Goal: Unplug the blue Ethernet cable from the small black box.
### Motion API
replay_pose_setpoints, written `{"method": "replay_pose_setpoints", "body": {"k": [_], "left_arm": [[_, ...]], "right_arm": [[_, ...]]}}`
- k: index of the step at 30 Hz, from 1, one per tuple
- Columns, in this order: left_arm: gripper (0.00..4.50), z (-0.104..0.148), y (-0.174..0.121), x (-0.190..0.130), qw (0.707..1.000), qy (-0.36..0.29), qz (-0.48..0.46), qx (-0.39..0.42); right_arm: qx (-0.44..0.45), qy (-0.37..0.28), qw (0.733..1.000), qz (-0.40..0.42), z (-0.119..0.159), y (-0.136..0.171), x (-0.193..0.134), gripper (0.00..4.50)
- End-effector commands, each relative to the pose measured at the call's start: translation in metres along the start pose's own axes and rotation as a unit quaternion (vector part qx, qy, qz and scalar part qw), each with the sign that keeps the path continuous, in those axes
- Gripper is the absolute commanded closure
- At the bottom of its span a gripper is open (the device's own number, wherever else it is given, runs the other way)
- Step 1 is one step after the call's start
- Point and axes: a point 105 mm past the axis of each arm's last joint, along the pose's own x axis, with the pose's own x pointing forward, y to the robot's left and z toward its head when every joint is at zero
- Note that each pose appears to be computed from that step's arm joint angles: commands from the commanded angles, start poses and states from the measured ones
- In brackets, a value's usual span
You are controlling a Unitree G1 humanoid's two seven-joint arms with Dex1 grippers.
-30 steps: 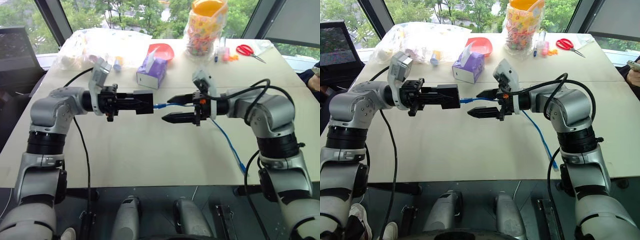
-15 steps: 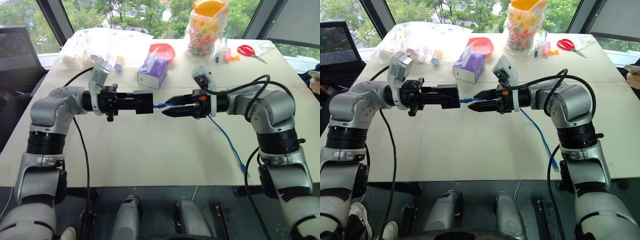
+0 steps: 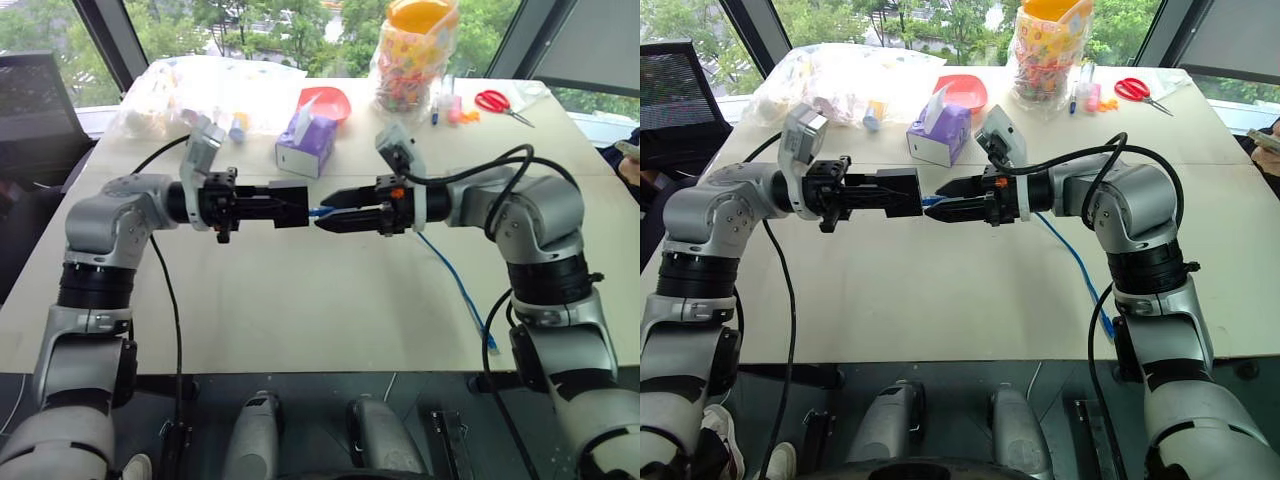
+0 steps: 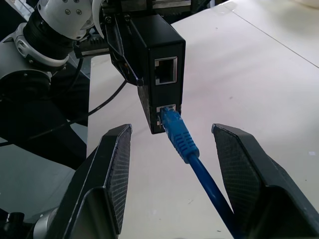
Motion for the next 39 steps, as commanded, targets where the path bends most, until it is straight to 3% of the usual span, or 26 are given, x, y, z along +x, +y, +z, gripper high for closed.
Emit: {"method": "replay_pose_setpoints", "body": {"k": [1, 3, 6, 17, 20, 22, 34, 39], "left_arm": [[4.00, 0.012, -0.002, 0.000, 1.000, -0.004, -0.001, 0.029], [4.00, 0.012, -0.002, 0.000, 1.000, -0.004, -0.001, 0.029], [4.00, 0.011, -0.002, 0.001, 1.000, -0.002, -0.001, 0.030], [4.00, 0.008, -0.002, 0.001, 0.999, 0.005, -0.001, 0.034], [4.00, 0.007, -0.002, 0.001, 0.999, 0.006, -0.002, 0.034], [4.00, 0.007, -0.003, 0.001, 0.999, 0.007, -0.003, 0.034], [4.00, 0.008, -0.004, 0.001, 0.999, 0.003, -0.004, 0.033], [4.00, 0.007, -0.006, 0.000, 0.999, 0.007, -0.009, 0.030]], "right_arm": [[-0.035, -0.005, 0.999, 0.014, 0.013, 0.010, 0.002, 1.83], [-0.035, -0.005, 0.999, 0.015, 0.013, 0.010, 0.002, 1.83], [-0.036, -0.003, 0.999, 0.010, 0.012, 0.008, 0.002, 2.70], [-0.040, -0.005, 0.999, 0.005, 0.014, 0.006, 0.001, 2.70], [-0.041, -0.006, 0.999, 0.006, 0.015, 0.006, 0.001, 3.53], [-0.042, -0.006, 0.999, 0.006, 0.015, 0.006, 0.002, 4.48], [-0.052, 0.006, 0.999, -0.002, 0.011, 0.003, 0.001, 4.48], [-0.071, 0.008, 0.996, -0.048, 0.009, -0.013, -0.007, 4.48]]}}
